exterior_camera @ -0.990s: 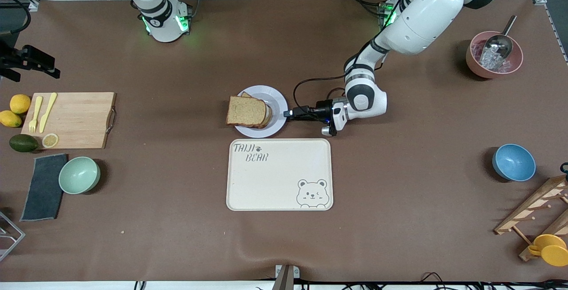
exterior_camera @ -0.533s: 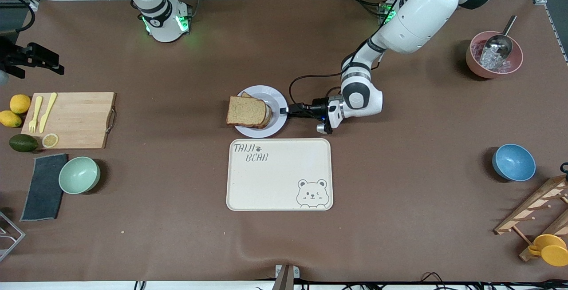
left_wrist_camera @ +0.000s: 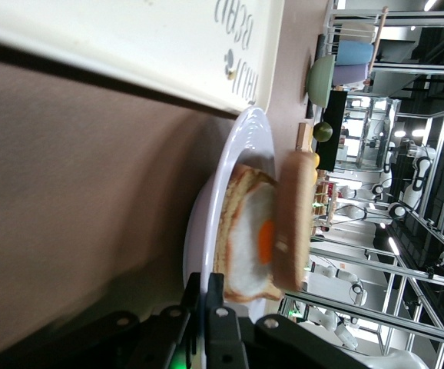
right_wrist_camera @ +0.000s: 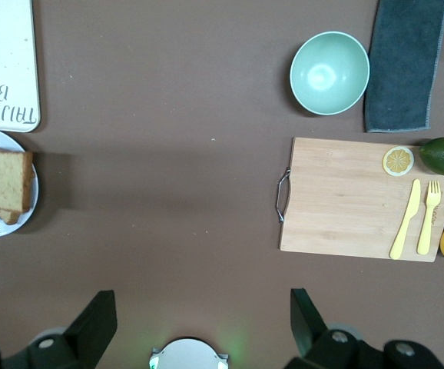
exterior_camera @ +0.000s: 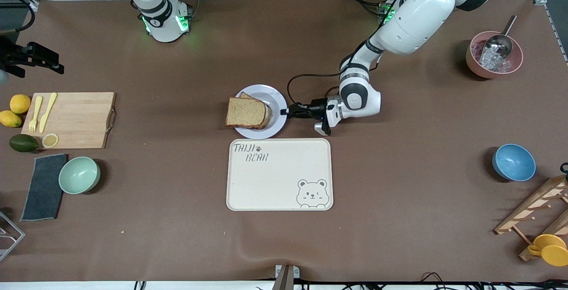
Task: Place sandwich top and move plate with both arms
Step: 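Slide the plate with the left gripper onto the white bear tray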
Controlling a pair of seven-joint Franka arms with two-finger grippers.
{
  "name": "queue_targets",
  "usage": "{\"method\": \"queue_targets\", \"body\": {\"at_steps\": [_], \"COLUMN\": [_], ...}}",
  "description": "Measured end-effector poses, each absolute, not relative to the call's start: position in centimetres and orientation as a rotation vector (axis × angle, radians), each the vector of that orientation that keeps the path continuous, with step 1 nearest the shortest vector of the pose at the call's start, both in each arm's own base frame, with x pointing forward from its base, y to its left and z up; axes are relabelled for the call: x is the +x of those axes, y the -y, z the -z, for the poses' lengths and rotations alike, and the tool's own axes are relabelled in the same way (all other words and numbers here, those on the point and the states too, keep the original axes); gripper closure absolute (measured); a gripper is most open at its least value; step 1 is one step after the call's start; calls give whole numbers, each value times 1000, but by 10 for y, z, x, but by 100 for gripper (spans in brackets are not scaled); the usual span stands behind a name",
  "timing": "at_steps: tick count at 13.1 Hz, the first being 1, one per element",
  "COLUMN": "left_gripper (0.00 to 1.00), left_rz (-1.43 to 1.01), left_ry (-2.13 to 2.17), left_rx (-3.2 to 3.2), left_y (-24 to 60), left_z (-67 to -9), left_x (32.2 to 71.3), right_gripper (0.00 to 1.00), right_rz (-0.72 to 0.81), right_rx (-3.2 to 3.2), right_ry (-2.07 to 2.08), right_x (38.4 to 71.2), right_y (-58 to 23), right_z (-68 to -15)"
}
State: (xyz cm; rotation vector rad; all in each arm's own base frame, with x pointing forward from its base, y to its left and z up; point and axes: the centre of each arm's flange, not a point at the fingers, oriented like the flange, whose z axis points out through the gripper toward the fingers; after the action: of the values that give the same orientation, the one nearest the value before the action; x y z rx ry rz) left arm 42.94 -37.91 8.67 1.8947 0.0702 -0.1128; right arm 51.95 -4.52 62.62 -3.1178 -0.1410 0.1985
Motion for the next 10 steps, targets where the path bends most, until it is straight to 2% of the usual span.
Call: {"method": "queue_targets", "body": {"at_steps": [10], "left_gripper": [96], "left_rz": [52], "left_ry": [-46], "left_rx": [1888], "left_y": [377], "left_z": [-101], "left_x": [449], "right_gripper": [0], "right_rz": [-199], "right_rx": [-3118], "right_ry": [141], "right_x": [519], "right_y": [45], "right_z": [-626]}}
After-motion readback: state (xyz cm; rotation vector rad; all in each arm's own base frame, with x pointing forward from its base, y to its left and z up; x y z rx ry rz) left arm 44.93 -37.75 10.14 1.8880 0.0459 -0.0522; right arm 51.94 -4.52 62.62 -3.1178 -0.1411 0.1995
